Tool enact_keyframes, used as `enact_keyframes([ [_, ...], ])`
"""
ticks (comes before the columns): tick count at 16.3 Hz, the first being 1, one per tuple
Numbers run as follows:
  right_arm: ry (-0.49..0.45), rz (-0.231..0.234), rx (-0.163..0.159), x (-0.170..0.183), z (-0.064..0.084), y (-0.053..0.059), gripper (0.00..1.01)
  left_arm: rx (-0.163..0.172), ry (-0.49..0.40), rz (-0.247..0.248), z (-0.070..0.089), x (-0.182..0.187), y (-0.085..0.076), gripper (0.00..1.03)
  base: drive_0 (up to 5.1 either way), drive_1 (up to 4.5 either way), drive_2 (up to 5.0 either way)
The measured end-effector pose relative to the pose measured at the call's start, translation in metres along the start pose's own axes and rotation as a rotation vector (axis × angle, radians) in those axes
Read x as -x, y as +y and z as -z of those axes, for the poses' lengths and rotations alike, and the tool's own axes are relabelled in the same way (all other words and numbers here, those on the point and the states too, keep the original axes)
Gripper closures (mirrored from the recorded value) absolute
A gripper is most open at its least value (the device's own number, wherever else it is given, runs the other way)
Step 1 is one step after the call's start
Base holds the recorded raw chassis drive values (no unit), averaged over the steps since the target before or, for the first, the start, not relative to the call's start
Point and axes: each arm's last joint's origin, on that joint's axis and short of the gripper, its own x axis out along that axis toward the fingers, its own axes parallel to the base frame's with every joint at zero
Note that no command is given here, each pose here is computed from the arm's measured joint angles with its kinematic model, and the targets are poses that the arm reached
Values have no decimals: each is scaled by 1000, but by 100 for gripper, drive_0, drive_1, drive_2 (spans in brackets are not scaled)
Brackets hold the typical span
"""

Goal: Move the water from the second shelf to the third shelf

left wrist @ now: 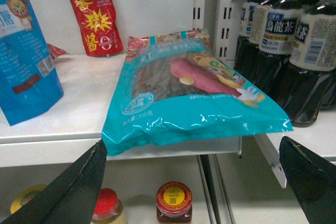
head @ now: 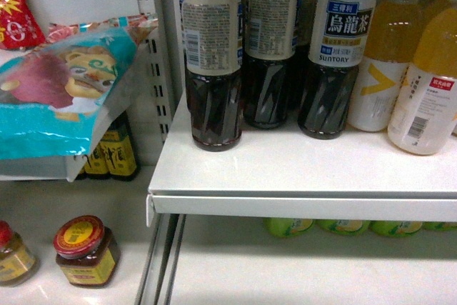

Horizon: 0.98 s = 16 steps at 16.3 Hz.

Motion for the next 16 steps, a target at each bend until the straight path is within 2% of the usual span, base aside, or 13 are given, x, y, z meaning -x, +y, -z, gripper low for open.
enact_keyframes([
  [16,-2,-1,0,0,0,0,3,0,-2,-1,0,0,0,5,0,0,0],
])
